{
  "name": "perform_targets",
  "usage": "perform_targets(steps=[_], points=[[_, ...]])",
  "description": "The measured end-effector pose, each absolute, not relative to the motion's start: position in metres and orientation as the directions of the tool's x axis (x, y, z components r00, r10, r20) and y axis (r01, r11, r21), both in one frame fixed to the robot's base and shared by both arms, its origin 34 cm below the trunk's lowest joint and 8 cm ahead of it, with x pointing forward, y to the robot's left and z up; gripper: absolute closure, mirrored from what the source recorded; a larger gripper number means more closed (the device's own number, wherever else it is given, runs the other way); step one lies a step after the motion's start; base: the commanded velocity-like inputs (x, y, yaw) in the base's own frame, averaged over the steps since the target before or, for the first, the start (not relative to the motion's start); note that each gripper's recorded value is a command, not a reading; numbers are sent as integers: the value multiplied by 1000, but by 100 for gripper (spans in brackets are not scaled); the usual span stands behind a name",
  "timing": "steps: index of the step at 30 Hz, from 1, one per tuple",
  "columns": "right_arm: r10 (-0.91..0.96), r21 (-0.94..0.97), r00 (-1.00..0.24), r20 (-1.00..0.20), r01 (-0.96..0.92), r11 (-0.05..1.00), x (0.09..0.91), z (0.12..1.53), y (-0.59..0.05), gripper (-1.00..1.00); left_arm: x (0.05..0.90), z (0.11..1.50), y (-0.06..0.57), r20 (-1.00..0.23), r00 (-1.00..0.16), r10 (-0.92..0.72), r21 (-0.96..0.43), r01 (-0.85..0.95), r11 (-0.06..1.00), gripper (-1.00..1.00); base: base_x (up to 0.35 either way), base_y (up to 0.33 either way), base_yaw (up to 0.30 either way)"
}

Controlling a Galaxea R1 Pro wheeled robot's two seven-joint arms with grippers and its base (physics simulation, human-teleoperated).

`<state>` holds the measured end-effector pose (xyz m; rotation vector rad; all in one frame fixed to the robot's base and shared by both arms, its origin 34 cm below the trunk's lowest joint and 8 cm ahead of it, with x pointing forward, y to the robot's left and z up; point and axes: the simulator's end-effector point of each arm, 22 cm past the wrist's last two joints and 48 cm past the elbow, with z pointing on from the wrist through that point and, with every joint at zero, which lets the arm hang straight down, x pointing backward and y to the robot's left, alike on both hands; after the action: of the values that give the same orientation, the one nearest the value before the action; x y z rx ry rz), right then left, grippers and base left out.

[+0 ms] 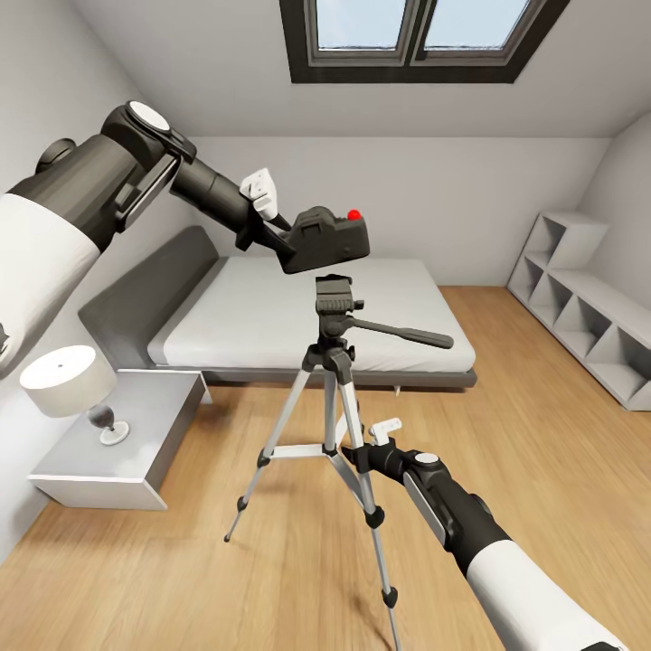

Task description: Attach the digital camera to the camera tripod in the bedroom.

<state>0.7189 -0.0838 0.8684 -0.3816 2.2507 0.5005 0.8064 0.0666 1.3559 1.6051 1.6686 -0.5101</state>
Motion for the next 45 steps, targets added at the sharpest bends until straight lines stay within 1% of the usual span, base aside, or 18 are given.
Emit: perform_targets(steps=[19,45], points=[[-112,231,-648,-753,-421,877,719,868,-84,100,801,1356,47,-742,92,664,213,972,104,100,0,0,0],[-111,232,-649,-753,-420,877,719,868,-84,100,801,1354,49,-735,91,672,214,971,103,100,0,0,0]])
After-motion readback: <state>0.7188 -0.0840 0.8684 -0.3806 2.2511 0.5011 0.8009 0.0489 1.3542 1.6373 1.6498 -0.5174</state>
